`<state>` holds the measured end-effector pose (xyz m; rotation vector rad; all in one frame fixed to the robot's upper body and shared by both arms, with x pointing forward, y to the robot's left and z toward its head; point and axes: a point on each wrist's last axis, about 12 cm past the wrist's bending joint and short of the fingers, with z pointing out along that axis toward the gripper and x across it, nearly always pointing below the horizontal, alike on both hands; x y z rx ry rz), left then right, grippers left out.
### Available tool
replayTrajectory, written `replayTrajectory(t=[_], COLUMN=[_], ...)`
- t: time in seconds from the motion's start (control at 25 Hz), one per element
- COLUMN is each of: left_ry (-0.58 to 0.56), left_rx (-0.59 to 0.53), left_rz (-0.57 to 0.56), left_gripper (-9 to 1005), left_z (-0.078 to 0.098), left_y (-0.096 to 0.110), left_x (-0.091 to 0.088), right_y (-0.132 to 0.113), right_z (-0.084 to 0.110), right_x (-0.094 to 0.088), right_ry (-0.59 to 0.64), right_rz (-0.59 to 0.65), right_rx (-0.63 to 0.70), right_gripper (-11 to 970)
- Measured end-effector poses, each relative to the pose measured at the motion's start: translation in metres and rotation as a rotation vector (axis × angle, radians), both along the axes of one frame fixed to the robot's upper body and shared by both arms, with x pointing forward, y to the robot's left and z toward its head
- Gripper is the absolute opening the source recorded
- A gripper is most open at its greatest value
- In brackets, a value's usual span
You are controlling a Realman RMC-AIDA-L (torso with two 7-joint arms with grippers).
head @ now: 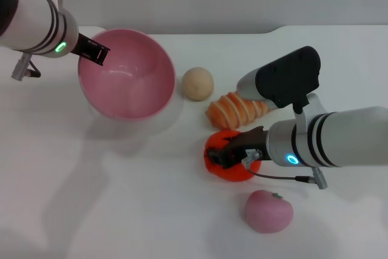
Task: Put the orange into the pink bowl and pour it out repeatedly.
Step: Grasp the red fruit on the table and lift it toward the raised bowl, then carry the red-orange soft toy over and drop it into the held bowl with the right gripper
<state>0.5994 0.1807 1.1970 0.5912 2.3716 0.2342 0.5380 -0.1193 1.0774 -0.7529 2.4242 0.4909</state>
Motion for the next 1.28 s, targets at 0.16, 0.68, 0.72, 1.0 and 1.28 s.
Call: replayTrajectory(t=[0.16, 0.68, 0.72, 1.0, 1.28], left_ry=[0.000, 0.003, 0.004, 0.014, 0.040], left_rx=[0.000, 0.004, 0.005, 0.006, 0.011], left_rz=[0.002, -0.001, -0.001, 0.010, 0.017], left_gripper=[43, 44, 44, 44, 44], left_z=[0.000, -0.002, -0.002, -0.005, -0.012], left_y=[0.001, 0.002, 0.002, 0.005, 0.006], left_x=[0.000, 0.000, -0.001, 0.000, 0.001], right_y=[0.001, 0.016, 0.017, 0.017, 0.003], right_z=[0.001, 0.034, 0.037, 0.053, 0.091], right_x=[0.000, 0.001, 0.000, -0.006, -0.010], right_ry=[-0.004, -0.113, -0.119, -0.146, -0.244], right_rz=[0.002, 0.058, 0.062, 0.071, 0.054], right_rx=[0.003, 0.048, 0.050, 0.061, 0.048], right_gripper=[397, 187, 179, 123, 72])
